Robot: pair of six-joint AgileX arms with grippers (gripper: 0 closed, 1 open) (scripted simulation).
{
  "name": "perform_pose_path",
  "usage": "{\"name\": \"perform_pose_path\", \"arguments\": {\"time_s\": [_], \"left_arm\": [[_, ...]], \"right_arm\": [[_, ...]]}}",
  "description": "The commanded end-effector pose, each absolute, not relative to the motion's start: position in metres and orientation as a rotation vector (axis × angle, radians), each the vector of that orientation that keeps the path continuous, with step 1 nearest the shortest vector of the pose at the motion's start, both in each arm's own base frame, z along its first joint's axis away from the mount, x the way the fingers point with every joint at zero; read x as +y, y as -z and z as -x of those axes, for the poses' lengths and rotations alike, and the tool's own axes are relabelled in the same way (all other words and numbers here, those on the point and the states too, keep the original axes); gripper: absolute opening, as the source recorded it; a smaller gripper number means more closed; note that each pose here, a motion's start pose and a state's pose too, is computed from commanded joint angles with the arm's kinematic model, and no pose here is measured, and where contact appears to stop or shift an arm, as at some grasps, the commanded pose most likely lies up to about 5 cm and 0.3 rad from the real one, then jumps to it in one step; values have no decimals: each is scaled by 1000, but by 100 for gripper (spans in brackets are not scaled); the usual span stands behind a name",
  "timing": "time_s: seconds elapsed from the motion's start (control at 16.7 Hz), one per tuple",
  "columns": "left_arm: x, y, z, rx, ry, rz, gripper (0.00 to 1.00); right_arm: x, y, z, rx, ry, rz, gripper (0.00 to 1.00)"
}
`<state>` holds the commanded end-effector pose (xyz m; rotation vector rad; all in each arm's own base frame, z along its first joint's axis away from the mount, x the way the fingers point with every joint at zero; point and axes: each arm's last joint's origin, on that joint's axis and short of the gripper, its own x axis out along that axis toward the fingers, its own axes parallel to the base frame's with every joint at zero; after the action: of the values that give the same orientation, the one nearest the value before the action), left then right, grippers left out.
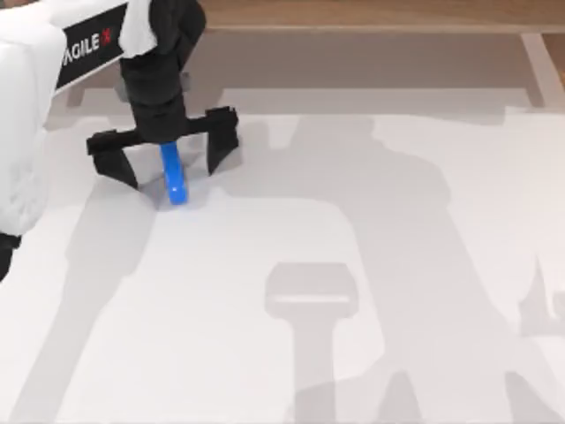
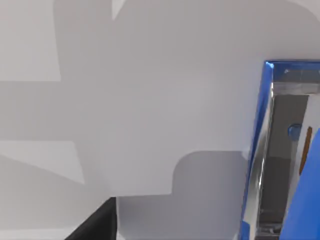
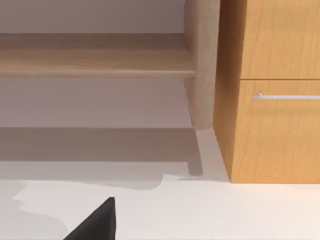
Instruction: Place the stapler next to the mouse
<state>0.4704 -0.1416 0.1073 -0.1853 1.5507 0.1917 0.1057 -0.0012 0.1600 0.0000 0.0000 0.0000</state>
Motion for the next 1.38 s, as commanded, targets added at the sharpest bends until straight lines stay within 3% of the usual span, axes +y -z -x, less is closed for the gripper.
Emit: {"name": "perform_pose_path", "arguments": {"time_s": [0.66, 1.38], "left_arm": [[-142, -107, -470, 1551, -192, 185, 2], [-140, -122, -471, 1541, -191, 186, 0]], "right_arm": [[-1, -160, -106, 0, 0, 0, 100], [-1, -160, -106, 0, 0, 0, 100]]}}
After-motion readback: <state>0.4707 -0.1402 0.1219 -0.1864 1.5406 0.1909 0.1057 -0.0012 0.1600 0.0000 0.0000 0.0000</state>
